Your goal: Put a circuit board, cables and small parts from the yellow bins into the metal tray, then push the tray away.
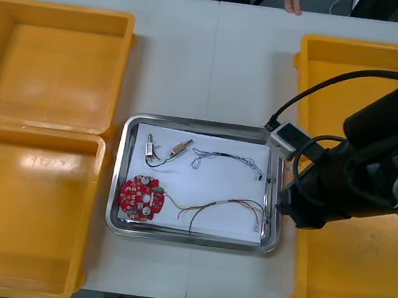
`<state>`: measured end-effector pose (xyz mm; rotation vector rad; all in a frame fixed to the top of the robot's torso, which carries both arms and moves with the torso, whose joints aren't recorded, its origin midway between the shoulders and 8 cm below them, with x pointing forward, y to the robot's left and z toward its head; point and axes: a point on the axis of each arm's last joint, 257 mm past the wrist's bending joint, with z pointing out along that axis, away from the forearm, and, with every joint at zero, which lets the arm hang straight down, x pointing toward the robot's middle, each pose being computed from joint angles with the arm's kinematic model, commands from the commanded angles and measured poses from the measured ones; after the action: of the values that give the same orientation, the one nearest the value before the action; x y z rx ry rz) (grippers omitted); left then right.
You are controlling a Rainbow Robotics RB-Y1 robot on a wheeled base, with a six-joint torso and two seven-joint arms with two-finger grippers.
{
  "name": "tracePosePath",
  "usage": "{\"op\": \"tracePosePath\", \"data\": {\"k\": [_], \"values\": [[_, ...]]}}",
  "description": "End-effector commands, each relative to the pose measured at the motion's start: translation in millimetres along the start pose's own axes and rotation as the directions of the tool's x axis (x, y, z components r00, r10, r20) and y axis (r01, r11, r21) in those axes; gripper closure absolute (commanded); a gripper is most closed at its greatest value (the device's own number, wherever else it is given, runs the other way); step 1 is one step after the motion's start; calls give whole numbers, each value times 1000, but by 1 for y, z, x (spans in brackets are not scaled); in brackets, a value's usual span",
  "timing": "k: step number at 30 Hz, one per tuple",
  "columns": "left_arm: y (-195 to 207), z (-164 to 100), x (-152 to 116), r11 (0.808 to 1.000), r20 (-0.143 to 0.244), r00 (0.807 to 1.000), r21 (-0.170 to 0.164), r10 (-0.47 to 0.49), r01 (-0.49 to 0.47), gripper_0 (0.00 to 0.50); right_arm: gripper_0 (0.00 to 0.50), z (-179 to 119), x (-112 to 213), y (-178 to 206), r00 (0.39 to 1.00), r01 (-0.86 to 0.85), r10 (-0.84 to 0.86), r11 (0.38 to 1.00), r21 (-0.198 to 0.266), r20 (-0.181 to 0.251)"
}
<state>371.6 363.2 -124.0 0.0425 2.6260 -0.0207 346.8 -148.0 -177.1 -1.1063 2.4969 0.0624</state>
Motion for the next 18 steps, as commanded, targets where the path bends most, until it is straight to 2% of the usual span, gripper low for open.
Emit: {"op": "tracePosePath", "data": {"k": [1,7,18], "values": [[20,-12,6,993,-7,995,-60,101,-102,0,0,7,-22,30,992,120,-120,993,13,26],[31,-8,15,993,-28,996,-87,82,-84,0,0,30,-37,58,967,248,-251,966,71,34],[40,-1,22,995,-59,997,-88,41,-46,0,0,60,-56,106,906,416,-421,904,100,40]]}}
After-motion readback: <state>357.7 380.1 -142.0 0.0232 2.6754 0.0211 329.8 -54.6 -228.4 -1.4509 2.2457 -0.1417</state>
